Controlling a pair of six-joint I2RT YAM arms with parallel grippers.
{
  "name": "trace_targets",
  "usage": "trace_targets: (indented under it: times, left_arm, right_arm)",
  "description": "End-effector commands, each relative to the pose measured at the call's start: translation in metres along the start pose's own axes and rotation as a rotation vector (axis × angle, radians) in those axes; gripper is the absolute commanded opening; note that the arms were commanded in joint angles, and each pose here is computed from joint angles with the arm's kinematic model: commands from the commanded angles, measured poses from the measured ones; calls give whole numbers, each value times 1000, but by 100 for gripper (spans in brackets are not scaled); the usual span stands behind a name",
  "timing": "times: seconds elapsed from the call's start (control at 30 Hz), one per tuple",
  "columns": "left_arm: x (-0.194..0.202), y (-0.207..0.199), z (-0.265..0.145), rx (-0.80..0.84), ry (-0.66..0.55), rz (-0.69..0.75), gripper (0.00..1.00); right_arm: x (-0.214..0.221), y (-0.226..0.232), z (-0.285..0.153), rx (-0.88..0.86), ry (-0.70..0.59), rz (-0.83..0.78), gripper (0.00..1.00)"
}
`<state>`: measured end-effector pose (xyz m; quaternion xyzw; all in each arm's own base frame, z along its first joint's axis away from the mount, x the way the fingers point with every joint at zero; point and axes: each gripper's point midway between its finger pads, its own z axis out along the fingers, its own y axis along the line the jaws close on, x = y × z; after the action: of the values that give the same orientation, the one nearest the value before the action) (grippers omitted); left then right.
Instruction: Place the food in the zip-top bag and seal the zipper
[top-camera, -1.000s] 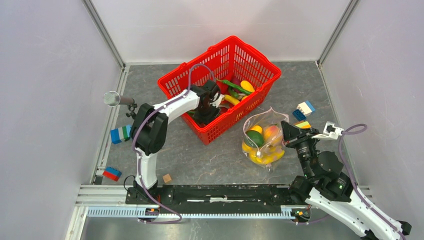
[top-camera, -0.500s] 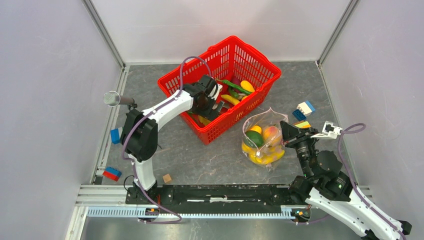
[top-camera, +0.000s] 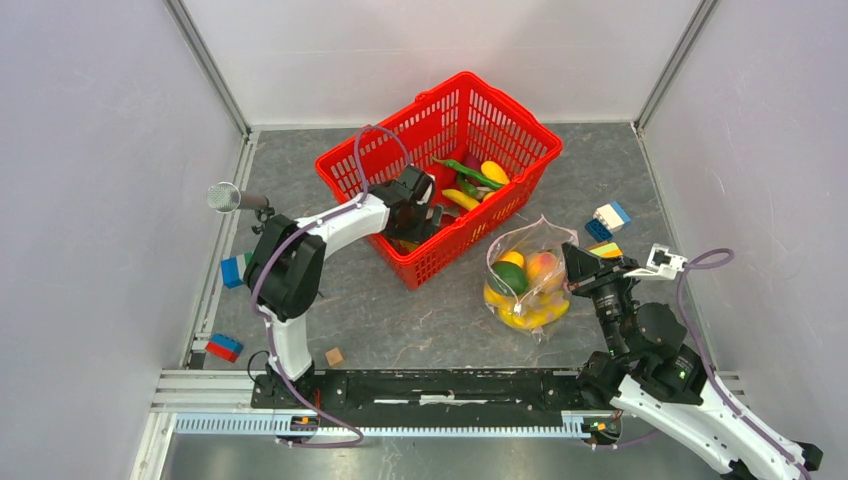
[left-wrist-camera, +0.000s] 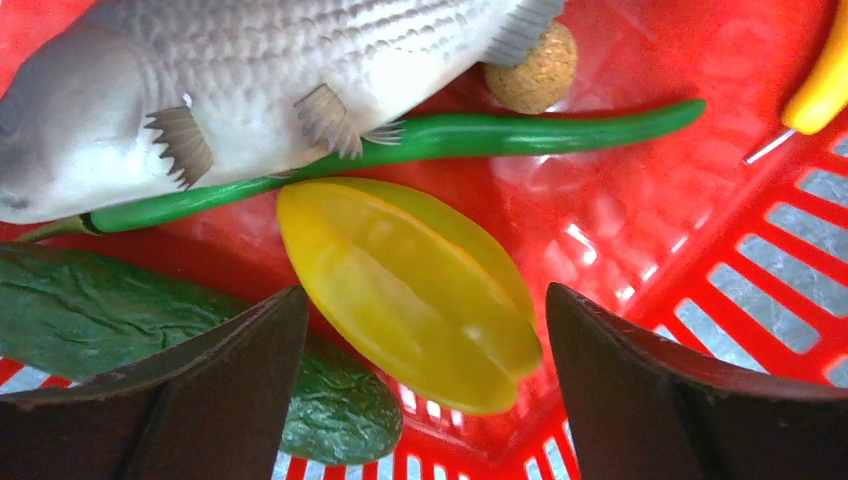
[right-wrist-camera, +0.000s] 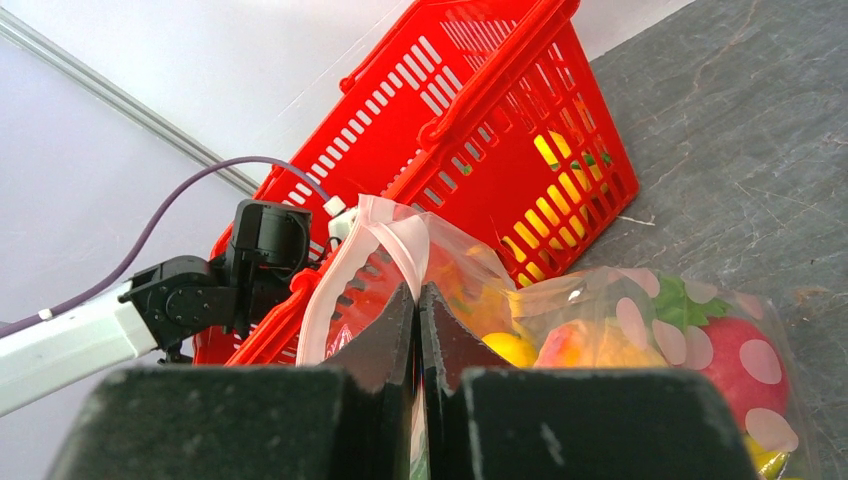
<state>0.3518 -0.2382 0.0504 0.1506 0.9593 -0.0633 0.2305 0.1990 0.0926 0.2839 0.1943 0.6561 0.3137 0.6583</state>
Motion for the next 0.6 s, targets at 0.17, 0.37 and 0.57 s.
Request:
trace_targets:
  times: [0.17,0.37,0.57]
  left_arm:
    - [-12,9,6,-46,-96,-82,75]
    - [-24,8,-25,-25,-162,-65,61]
    - [-39,8,-65,-3,-237,-35,58]
  right_arm:
    - [-7,0,-2,6,-23,25,7]
    - [-6,0,-1,4,-20,25,8]
    - [-3,1,0,3,-16,24,7]
